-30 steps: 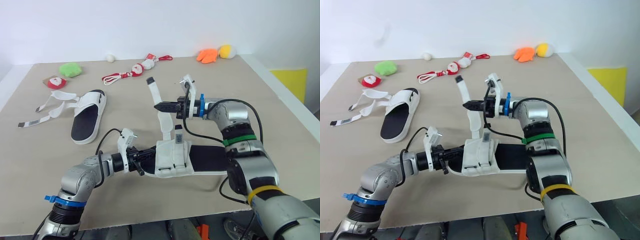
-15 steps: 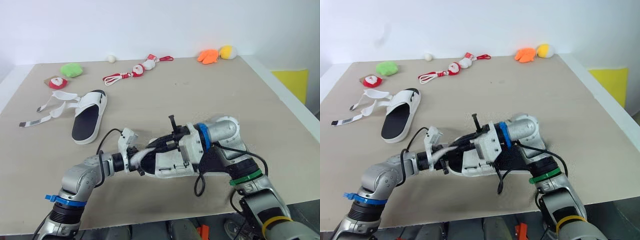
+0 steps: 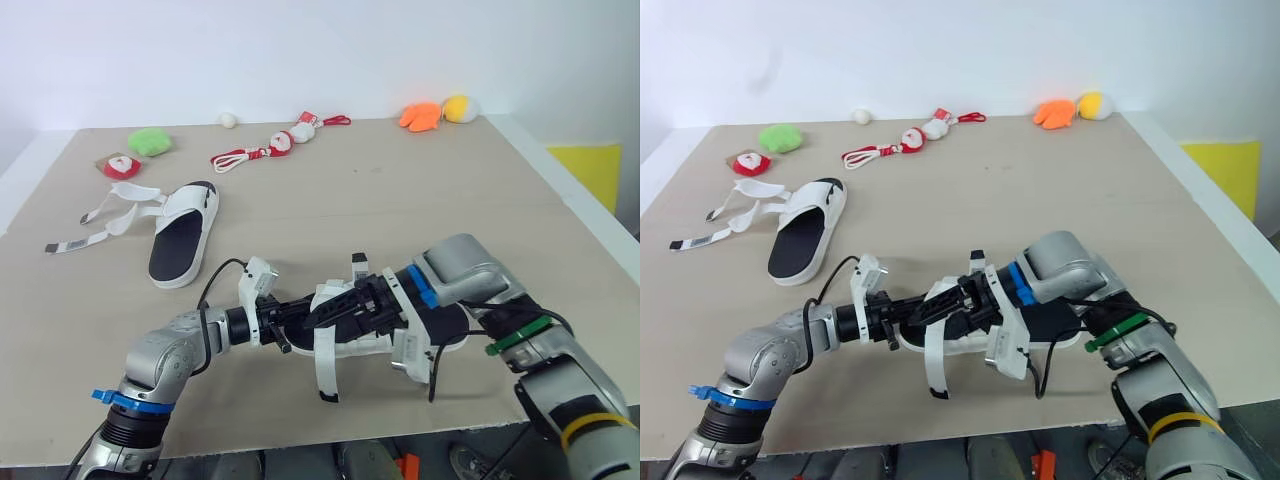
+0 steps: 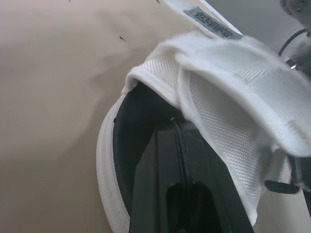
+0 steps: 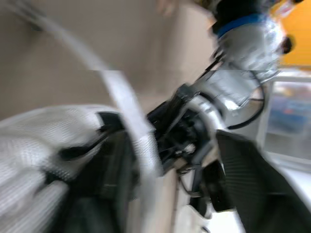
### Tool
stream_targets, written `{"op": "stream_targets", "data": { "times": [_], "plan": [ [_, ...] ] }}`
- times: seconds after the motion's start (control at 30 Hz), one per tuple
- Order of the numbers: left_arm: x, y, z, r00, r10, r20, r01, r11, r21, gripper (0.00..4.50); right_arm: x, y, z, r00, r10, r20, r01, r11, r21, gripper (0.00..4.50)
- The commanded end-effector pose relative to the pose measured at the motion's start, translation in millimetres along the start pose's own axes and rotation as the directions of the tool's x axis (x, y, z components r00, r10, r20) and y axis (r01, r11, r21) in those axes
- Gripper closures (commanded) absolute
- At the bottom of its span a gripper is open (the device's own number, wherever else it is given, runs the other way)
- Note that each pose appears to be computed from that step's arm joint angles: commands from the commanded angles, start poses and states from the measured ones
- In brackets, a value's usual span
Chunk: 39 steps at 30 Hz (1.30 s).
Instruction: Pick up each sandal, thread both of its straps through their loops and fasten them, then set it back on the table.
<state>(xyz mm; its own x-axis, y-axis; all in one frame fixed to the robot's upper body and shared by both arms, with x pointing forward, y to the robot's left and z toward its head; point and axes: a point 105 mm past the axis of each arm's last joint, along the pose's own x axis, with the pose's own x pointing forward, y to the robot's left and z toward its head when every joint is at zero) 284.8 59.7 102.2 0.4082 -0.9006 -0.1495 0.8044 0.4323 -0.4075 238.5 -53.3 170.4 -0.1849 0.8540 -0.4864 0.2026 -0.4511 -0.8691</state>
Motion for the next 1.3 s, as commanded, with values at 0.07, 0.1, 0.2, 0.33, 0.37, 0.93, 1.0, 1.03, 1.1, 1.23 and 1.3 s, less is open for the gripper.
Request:
{"op": "stream_targets", "data": {
  "times": [0.07,0.1,0.2,0.33,0.37,0.93,1.0,1.03,1.1,1.23,1.3],
  "plan": [
    [-3,3,-16,0.998,0.022,-0.054,-0.024,0.999,-0.035,4.5,-7,7,23,1.0,0.009,0.028,-0.011,0.997,0.077,0.02],
    [-4,3,-17,0.998,0.021,-0.055,-0.024,0.999,-0.036,4.5,-11,6,27,1.0,-0.001,0.021,-0.001,0.994,0.112,0.02],
    [-5,3,-18,0.998,0.021,-0.059,-0.024,0.999,-0.038,4.5,-18,-1,33,0.999,-0.052,-0.002,0.051,0.972,0.231,0.02],
    [-4,3,-19,0.998,0.016,-0.063,-0.019,0.999,-0.04,4.5,-27,5,38,0.997,-0.066,-0.043,0.079,0.895,0.438,0.02],
    [-3,3,-19,0.998,0.015,-0.063,-0.017,0.999,-0.041,4.5,-29,7,41,0.997,-0.057,-0.047,0.073,0.88,0.47,0.02],
    [-2,2,-21,0.998,0.007,-0.065,-0.01,0.999,-0.053,4.5,-26,65,62,0.982,0.022,-0.19,0.141,-0.753,0.643,0.02],
    [-2,2,-21,0.998,0.008,-0.064,-0.011,0.998,-0.055,4.5,-19,69,58,0.976,0.021,-0.217,0.149,-0.793,0.59,0.02],
    [-2,2,-22,0.998,0.007,-0.064,-0.011,0.998,-0.056,4.5,-14,70,59,0.977,0.006,-0.213,0.127,-0.818,0.561,0.02],
    [-2,1,-22,0.998,0.007,-0.065,-0.01,0.998,-0.057,4.5,-7,72,59,0.977,0.011,-0.215,0.126,-0.839,0.53,0.02],
    [-2,1,-22,0.998,0.006,-0.062,-0.01,0.998,-0.06,4.5,2,65,54,0.971,-0.012,-0.237,0.103,-0.877,0.468,0.02],
    [-1,1,-22,0.998,0.007,-0.063,-0.01,0.998,-0.061,4.5,5,60,50,0.968,-0.015,-0.251,0.102,-0.889,0.446,0.02]
  ]
}}
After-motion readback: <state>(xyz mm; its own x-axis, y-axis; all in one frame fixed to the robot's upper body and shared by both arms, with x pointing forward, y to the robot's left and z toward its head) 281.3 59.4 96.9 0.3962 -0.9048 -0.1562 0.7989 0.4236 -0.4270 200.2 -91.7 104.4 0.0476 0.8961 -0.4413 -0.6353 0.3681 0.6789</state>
